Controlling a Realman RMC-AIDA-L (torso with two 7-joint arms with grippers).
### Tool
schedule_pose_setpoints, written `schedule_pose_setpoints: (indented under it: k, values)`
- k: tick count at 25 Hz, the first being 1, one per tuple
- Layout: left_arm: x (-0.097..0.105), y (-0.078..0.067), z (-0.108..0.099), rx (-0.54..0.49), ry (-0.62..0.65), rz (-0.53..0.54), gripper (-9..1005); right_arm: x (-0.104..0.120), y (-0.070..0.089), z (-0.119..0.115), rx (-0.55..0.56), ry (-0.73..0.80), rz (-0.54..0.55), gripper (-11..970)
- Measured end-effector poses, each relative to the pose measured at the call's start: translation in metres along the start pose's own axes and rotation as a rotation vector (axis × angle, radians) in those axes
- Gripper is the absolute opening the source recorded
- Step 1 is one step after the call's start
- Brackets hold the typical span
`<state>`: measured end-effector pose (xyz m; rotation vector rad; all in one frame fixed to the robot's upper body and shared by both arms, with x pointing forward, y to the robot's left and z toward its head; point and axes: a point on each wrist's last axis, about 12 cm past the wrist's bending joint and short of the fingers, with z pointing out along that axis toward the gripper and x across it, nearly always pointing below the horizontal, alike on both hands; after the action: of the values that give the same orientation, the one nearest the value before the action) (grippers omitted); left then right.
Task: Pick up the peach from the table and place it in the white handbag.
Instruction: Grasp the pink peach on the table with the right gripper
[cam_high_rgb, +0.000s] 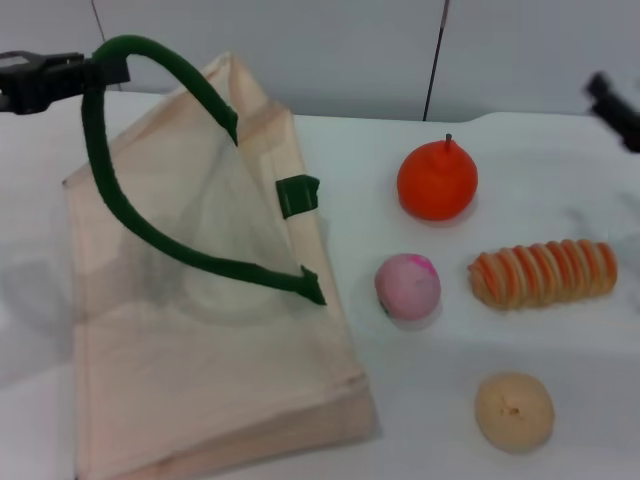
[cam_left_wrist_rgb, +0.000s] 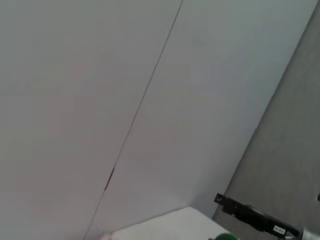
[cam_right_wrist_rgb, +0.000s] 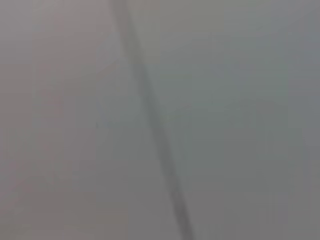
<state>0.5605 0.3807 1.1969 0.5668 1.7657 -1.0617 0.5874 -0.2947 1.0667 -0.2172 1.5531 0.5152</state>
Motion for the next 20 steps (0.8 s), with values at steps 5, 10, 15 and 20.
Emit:
schedule_pose_setpoints:
  k: [5, 10, 15, 20]
  values:
    - [0.0, 0.0, -0.002, -0.013, 0.022, -0.013, 141, -0.004, 0.009, 0.008, -0.252, 0.214, -0.076, 891]
    - [-0.002, 0.0, 0.0, -0.009, 0.022, -0.01, 142, -0.001, 0.016, 0.006, -0.409, 0.394, -0.138, 891]
    - [-0.005, 0.0, 0.002, -0.003, 0.022, -0.012, 144, -0.006, 0.03, 0.011, -0.564, 0.486, -0.165, 892]
    - [-0.007, 0.0, 0.004, 0.003, 0.021, -0.01, 145, -0.001, 0.048, 0.023, -0.648, 0.564, -0.196, 893]
